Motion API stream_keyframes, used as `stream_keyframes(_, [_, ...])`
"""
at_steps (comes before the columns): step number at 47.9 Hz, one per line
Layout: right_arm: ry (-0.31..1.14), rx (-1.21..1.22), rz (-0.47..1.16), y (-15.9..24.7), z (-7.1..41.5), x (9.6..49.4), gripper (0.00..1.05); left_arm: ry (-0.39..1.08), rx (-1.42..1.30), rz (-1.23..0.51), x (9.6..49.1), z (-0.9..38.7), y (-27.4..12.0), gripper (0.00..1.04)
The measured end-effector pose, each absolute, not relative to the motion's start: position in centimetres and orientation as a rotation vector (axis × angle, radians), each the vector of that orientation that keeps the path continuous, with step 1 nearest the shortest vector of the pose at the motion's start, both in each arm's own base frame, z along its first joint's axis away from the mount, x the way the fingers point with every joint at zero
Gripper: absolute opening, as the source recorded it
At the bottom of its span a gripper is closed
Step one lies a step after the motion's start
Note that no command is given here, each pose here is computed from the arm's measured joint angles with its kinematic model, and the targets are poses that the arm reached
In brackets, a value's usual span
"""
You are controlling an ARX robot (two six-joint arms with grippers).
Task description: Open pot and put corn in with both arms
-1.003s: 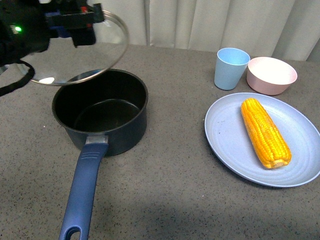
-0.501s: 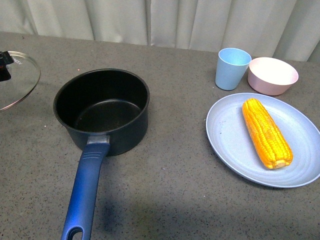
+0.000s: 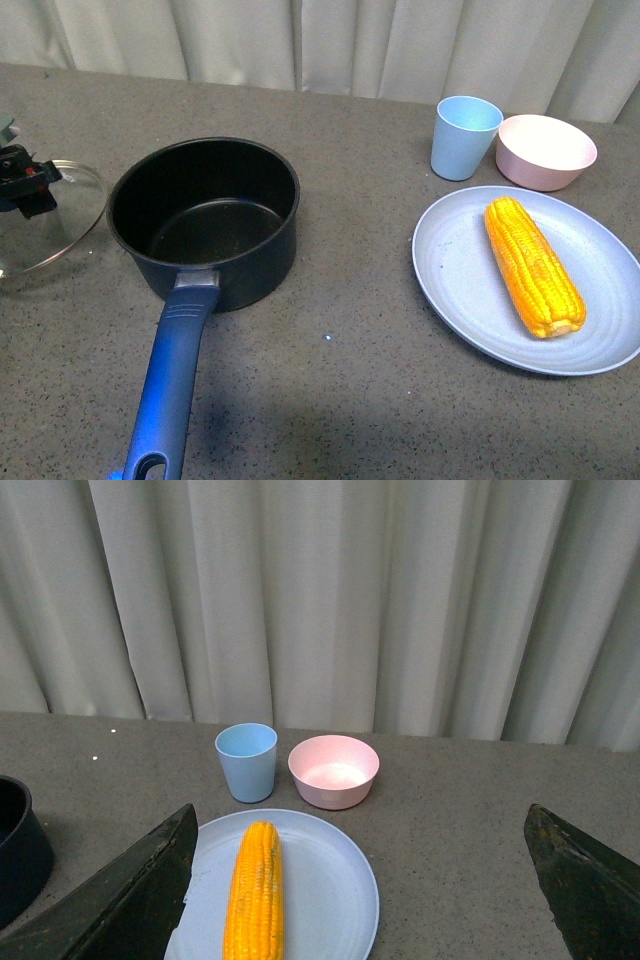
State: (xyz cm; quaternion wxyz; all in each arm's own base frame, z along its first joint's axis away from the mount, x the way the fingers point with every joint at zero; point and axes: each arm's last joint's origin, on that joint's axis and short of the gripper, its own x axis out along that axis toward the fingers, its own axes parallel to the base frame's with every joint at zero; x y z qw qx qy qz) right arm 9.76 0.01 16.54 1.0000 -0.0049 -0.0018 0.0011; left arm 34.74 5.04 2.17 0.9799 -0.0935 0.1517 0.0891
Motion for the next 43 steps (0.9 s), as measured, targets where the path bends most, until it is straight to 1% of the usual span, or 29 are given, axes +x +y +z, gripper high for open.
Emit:
stream_keyframes(11, [-0.004, -0.01, 0.002, 0.0, 16.5, 9.8, 0.96, 0.319, -0.168, 0.162, 35.1, 1.5, 4.4, 0.59])
stream_keyframes(24, [-0.004, -0.01, 0.002, 0.0, 16.5, 9.8, 0.96, 0.382, -0.124, 0.15, 34.8, 0.3, 4.1, 0.59])
stream_keyframes(30, [-0.004, -0.01, 0.002, 0.0, 16.5, 9.8, 0.96, 0.382, -0.106, 0.148, 34.9, 0.3, 4.0, 0.59])
stream_keyframes(34, [-0.004, -0.01, 0.002, 0.0, 16.5, 9.8, 0.96, 0.383, -0.098, 0.147, 34.9, 0.3, 3.9, 0.72])
stream_keyframes(35, [-0.004, -0.01, 0.002, 0.0, 16.5, 9.8, 0.96, 0.383, -0.098, 0.146, 34.9, 0.3, 3.9, 0.78])
stream_keyframes(40, [-0.004, -0.01, 0.002, 0.0, 16.5, 9.8, 0.96, 0.365, -0.099, 0.147, 34.6, 0.8, 3.9, 0.97])
stream_keyframes(41, [-0.004, -0.01, 0.002, 0.0, 16.5, 9.8, 0.96, 0.357, -0.103, 0.148, 34.6, 1.0, 3.9, 1.0])
stream_keyframes(43, [-0.004, -0.01, 0.002, 0.0, 16.5, 9.8, 0.96, 0.335, -0.113, 0.152, 34.5, 1.9, 4.0, 0.98])
